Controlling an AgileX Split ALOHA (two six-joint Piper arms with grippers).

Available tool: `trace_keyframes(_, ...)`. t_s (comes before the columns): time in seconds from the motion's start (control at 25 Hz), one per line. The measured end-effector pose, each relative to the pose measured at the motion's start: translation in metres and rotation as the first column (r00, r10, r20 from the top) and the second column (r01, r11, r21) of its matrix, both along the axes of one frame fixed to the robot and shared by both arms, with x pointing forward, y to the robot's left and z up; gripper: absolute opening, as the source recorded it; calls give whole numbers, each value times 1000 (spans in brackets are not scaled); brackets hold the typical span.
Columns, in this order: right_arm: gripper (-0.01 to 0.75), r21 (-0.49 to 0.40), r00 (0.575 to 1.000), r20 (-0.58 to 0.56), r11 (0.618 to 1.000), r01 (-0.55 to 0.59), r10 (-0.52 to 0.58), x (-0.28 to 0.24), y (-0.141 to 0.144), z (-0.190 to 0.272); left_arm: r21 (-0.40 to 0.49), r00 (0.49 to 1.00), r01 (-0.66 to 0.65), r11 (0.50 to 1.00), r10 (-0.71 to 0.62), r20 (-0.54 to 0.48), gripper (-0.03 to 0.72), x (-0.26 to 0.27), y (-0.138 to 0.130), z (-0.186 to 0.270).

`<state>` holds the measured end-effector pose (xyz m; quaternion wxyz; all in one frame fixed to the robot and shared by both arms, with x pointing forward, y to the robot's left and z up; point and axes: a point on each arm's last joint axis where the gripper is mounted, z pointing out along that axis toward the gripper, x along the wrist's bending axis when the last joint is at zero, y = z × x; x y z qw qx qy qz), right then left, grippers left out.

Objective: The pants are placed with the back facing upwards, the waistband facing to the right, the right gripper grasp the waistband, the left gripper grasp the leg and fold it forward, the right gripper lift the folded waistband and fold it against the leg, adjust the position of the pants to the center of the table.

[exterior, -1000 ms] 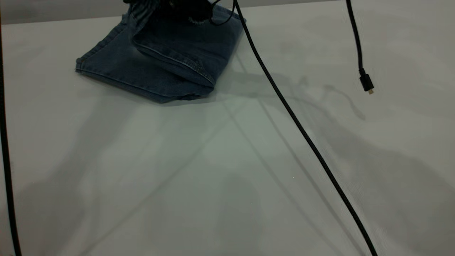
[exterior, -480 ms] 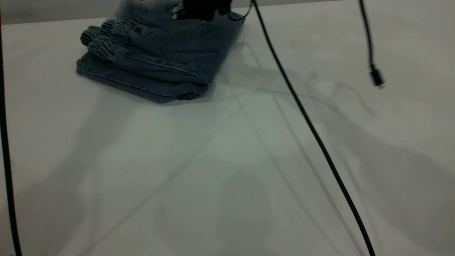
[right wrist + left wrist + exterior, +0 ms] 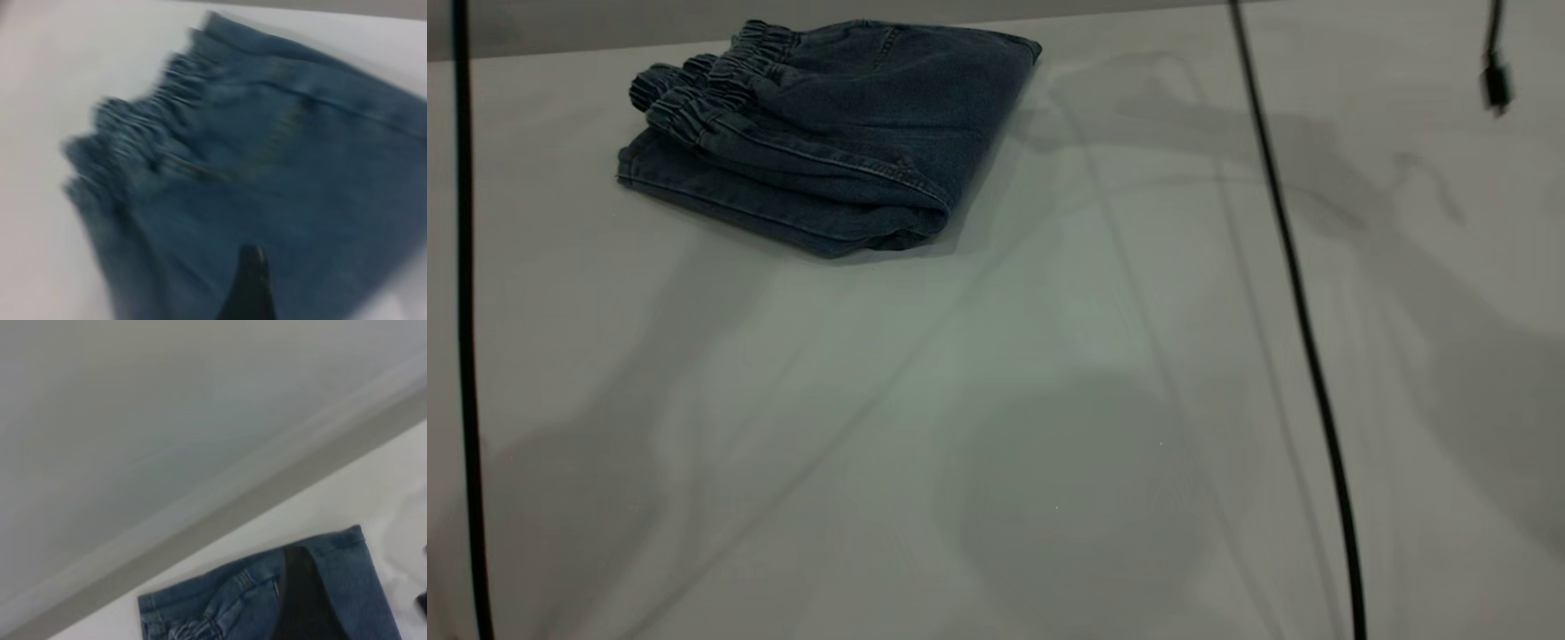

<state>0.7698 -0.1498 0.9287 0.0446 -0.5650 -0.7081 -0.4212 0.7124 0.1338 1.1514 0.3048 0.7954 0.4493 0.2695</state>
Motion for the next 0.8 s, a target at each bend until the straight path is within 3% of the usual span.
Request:
trace_keyframes(0.2,546,-242,998,-28,968,-68,63,0,-19,34,11,999,0,1000,0,-32,399,8,-3,-18)
trace_keyframes(0.4,546,-467,998,17,883,-48,63,-2,-38,75,41,999,-10,999,12,-47,399,14,-3,-31)
trace_keyframes(0.6,546,-514,990,137,857,34,43,-11,-46,128,78,996,-17,997,24,-84,399,24,-4,-55)
trace_keyframes(0.8,546,-588,991,131,806,71,8,-30,-58,151,95,992,-14,995,26,-126,399,32,-7,-79)
